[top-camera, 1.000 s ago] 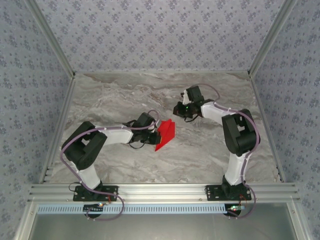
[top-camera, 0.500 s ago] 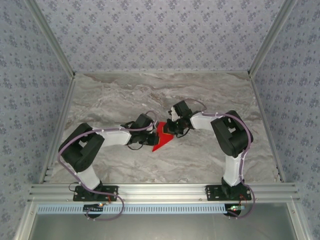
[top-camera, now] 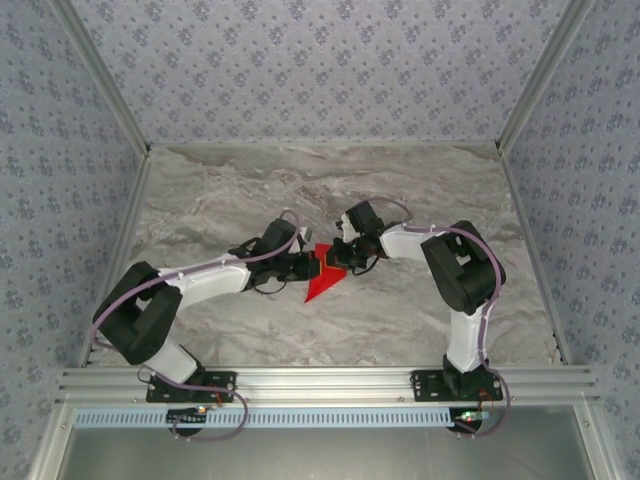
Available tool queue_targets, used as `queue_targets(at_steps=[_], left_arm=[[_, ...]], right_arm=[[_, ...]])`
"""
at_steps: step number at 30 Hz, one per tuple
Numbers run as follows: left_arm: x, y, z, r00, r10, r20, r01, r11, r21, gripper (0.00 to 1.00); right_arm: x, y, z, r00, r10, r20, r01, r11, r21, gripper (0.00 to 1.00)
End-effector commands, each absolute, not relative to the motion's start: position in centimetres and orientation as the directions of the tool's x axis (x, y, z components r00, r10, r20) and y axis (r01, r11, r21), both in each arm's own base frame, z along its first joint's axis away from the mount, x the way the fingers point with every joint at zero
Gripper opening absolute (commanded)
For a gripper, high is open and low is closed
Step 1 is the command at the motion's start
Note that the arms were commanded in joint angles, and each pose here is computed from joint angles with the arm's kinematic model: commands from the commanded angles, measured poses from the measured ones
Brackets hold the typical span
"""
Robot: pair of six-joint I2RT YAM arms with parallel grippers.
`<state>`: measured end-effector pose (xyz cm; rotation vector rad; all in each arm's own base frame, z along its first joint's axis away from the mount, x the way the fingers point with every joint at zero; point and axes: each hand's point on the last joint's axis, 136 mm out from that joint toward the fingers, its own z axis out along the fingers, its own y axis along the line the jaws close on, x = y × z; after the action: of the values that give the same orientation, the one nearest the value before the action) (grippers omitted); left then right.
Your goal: Fold a paper plane with a square sheet of paper (pick it up from the middle)
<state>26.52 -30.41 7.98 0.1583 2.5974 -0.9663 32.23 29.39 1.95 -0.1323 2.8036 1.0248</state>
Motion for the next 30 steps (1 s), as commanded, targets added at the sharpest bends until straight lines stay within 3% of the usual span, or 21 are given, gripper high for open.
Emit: queue_targets(at_steps=[1,16,30], left_arm=[[26.3,-31.0,7.0,-0.954,-0.053,-0.295,0.161,0.740,-0.653,0.04],[23.3,-29.8,2.2,-0.991,-0.047,-0.127,0.046,0.766,-0.641,0.04],[22.3,-29.2,2.4,-0.991,-0.073,-0.108,0.016,0.755,-0.656,0.04]], right_arm=[[31.1,26.9,-2.3,-0.995,-0.025,-0.099,-0.074,0.852,0.519,0.00],[30.7,26.5,-3.0,-0.996,-0.029,-0.081,-0.066,0.865,0.498,0.00],[30.4,26.3,-3.4,-0.997,-0.028,-0.066,-0.057,0.871,0.488,0.00]])
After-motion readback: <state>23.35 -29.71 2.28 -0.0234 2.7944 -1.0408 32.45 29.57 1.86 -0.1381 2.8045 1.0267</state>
